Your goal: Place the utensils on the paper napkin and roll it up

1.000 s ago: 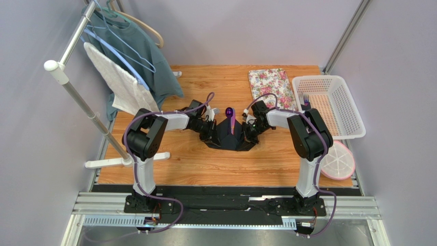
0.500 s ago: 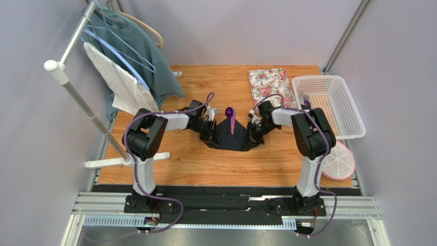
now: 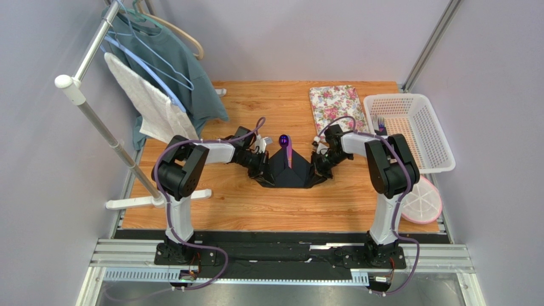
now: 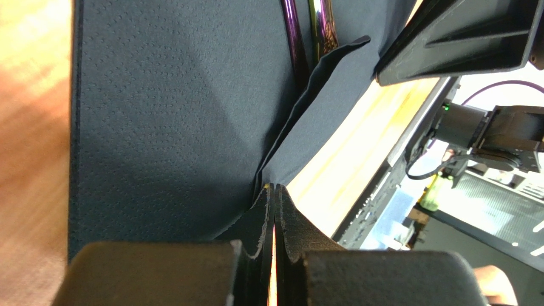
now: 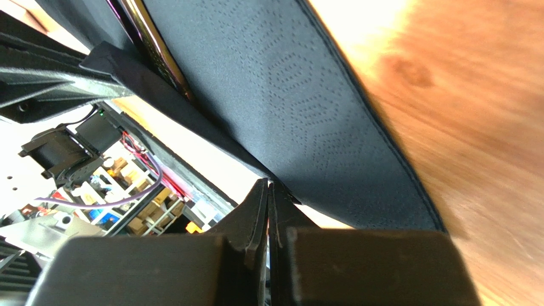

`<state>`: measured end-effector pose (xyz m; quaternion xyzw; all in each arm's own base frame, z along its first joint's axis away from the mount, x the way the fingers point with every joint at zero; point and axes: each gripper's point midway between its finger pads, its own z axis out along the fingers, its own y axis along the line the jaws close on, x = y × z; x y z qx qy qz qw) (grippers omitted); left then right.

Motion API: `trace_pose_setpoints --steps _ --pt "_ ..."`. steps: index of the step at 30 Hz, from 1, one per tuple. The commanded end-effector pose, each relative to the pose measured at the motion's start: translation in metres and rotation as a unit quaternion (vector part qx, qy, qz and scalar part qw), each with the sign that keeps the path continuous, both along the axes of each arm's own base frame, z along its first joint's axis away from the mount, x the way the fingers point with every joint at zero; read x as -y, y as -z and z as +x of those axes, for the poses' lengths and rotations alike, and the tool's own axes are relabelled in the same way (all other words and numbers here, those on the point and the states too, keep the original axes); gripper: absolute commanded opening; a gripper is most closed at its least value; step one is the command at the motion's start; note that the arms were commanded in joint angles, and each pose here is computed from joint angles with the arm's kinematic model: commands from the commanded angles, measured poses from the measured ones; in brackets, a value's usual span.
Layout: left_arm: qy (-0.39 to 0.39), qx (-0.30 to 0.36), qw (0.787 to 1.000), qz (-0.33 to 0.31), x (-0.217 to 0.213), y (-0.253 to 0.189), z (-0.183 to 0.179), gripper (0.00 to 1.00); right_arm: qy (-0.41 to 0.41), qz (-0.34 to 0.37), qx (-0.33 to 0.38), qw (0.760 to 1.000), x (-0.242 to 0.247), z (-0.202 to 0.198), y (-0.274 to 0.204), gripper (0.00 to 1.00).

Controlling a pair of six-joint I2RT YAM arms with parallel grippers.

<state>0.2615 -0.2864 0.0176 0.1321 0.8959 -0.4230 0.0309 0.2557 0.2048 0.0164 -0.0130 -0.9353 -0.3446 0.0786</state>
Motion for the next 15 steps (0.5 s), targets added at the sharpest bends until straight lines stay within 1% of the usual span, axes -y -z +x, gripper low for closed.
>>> trace_pose_setpoints --steps 1,8,15 --pt "-0.011 0.0 1.0 0.003 -0.002 -0.004 -0.002 0.0 -0.013 -0.039 0.053 0.998 0.007 0.015 -0.003 0.02" --pt "-0.014 0.008 1.0 -0.008 0.0 -0.008 -0.001 0.0 -0.021 0.022 0.085 0.996 -0.023 0.02 -0.03 0.03" --pt "-0.013 0.008 1.0 -0.012 0.001 -0.007 0.0 0.0 -0.011 0.05 0.102 0.993 -0.047 0.037 -0.038 0.03"
